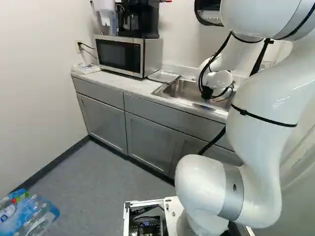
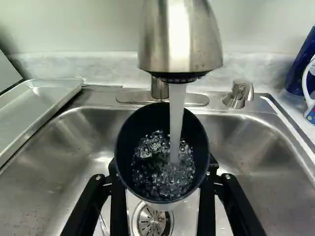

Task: Rinse the cup and place it in the tray

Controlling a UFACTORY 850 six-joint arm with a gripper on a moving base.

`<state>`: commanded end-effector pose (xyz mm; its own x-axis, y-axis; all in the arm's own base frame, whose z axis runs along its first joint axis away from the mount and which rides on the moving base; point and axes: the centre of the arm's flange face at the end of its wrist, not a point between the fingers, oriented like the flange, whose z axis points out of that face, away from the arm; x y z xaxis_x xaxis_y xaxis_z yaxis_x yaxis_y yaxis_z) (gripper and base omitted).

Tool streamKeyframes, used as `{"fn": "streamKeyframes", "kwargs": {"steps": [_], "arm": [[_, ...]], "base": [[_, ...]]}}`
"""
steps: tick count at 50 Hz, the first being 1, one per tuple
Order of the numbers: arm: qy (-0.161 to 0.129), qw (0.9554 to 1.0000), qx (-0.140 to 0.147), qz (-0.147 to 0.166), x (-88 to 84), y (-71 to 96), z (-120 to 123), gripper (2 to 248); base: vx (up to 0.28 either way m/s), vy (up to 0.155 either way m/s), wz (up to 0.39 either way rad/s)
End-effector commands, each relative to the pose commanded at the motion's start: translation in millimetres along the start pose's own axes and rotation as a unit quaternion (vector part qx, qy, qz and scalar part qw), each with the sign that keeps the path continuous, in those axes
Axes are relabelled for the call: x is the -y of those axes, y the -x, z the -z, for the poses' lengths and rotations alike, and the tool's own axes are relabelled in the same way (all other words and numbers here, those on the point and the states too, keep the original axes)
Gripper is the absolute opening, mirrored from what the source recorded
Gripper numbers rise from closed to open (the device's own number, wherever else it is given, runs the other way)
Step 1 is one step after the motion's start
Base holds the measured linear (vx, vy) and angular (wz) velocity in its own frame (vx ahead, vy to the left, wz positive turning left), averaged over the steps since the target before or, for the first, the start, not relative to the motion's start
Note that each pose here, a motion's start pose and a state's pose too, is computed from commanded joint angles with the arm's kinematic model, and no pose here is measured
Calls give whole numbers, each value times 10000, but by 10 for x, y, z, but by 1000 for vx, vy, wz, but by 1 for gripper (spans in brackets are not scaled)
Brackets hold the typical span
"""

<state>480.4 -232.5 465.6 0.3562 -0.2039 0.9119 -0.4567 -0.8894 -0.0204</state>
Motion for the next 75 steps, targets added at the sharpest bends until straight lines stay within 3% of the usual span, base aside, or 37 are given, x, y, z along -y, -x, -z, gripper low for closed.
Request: {"fn": "streamKeyframes", "kwargs": {"steps": [35,75], "arm": [[-47,10000,6,22,54,15,34,125],[-579,9980,15,260,666,53,106,125]], "base": [[0,0,0],[0,0,0]]}}
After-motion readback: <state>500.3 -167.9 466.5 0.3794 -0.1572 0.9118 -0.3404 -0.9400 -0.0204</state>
